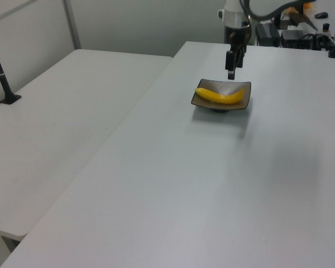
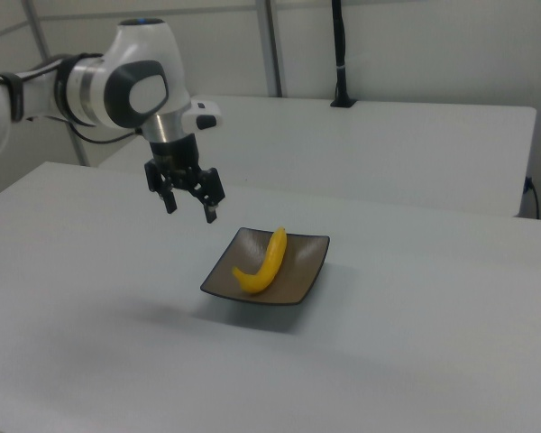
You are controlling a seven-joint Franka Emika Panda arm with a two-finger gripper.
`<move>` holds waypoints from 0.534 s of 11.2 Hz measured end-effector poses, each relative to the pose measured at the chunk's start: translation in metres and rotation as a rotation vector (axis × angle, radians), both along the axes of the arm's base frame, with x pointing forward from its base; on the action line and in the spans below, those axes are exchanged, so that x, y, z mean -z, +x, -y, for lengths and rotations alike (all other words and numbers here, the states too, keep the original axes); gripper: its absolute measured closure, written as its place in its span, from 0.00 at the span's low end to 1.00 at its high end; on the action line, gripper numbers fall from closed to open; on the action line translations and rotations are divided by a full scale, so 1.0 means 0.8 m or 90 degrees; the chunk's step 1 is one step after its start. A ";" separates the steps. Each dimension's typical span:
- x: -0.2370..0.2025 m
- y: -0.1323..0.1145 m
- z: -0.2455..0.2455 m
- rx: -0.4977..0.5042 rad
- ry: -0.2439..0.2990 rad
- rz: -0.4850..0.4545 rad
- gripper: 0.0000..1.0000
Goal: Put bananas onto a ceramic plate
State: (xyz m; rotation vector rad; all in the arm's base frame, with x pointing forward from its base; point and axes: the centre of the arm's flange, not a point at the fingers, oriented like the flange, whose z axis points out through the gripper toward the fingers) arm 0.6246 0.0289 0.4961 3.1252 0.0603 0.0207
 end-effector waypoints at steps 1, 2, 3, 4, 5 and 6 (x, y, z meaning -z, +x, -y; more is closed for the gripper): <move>-0.018 -0.010 -0.009 -0.004 0.012 0.000 0.00; -0.033 -0.020 -0.026 -0.015 0.017 0.007 0.00; -0.043 -0.028 -0.040 -0.019 0.018 0.013 0.00; -0.052 -0.035 -0.050 -0.019 0.019 0.019 0.00; -0.056 -0.041 -0.053 -0.020 0.019 0.021 0.00; -0.055 -0.048 -0.052 -0.020 0.018 0.018 0.00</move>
